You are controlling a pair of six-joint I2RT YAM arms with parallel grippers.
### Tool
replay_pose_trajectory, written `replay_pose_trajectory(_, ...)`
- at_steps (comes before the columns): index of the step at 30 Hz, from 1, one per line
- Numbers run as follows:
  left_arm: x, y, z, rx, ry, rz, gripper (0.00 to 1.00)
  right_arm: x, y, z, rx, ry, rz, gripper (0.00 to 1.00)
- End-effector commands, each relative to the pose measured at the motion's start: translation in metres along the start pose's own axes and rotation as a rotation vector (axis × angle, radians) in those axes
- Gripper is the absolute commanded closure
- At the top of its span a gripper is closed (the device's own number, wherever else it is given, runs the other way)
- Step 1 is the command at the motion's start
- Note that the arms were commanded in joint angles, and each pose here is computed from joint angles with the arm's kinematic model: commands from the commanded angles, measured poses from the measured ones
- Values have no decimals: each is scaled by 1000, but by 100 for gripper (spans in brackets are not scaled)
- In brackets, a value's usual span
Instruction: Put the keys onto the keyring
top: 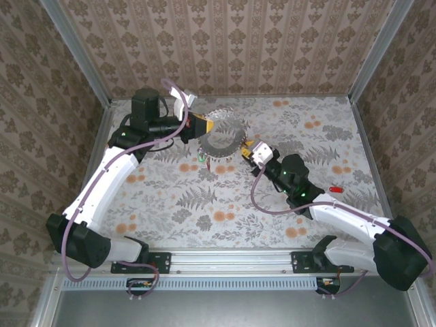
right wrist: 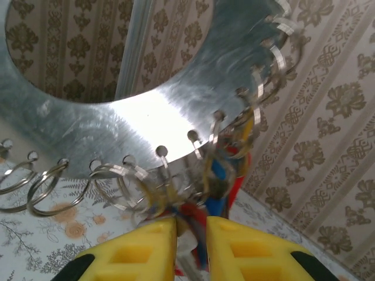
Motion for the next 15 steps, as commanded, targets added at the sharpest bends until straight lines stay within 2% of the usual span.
replay_pose_trajectory(1,10,16,-18,-42,-36,-61,100,11,2,15,-13,100,-19,77)
replay_pose_trajectory(8,11,20,-17,-40,-25,-68,100,27,-8,26,26,177,8,76)
replay_pose_trajectory(15,9,19,-14,-37,-16,-56,100,37,4,28,-9,196,-29,77)
Point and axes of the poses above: each hand's point on the last joint's axis, 136 mm out from that joint toward the fingers, its own x axis back along the fingers, its own z axis along the line the jaws close on, y = z × x, the point moved 1 cm from there along x, back along the fingers, and after that the axes turned 2 degrees about -x, right-handed, at the moved point
